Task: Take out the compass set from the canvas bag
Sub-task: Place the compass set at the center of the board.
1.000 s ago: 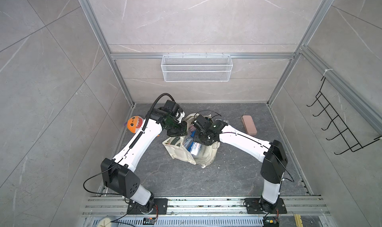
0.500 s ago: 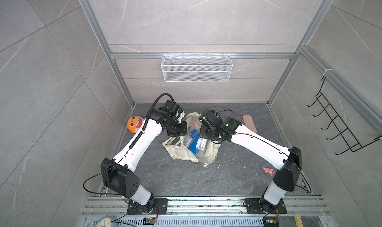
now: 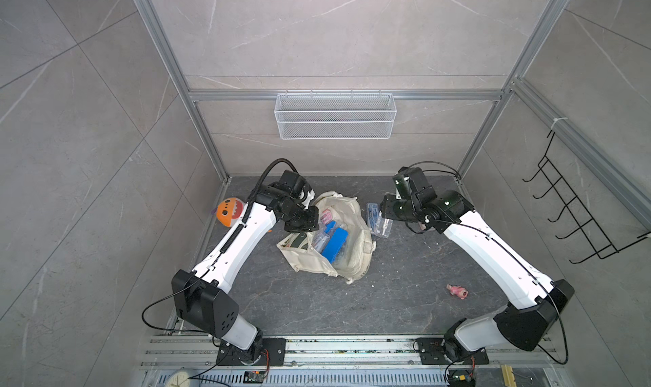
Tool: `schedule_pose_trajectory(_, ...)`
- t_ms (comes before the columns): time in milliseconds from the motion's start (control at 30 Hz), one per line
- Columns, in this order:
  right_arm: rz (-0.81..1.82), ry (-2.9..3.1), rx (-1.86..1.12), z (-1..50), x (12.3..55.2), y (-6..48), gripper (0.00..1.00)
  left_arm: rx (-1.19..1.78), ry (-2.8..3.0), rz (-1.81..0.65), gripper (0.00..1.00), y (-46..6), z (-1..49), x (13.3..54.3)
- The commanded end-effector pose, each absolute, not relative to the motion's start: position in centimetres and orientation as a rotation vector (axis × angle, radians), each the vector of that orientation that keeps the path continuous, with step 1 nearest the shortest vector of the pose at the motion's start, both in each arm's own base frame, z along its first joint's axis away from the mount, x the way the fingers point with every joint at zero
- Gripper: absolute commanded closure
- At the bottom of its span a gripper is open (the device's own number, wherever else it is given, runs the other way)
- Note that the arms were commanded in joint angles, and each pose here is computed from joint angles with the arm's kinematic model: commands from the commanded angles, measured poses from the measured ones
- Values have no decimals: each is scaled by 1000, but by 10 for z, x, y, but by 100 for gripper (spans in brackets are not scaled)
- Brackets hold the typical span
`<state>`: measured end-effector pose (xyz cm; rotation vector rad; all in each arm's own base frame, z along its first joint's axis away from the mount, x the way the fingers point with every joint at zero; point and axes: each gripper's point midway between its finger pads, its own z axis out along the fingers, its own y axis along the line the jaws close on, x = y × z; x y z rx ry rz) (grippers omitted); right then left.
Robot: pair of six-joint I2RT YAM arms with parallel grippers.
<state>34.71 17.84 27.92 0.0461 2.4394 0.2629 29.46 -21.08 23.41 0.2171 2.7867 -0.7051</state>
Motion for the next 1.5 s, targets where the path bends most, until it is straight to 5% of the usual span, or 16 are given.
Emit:
schedule_pose_trajectory(0,151,2552,-102,239,347,161,60,227,2704,-744,100,-216,257,301)
schedule_pose_trajectory(800,-78,2853,-47,65,446,74,58,242,2707,-781,100,-219,258,296)
schedule_pose_trajectory(1033,-111,2887,-85,51,471,73,57,206,2715,-762,100,-215,259,295)
schedule_pose_trajectory(1133,-128,2896,-74,51,482,74,47,193,2719,-755,100,-214,260,294)
schedule_pose_trajectory(1467,-57,2793,102,101,501,78,36,183,2721,-738,100,-211,261,294)
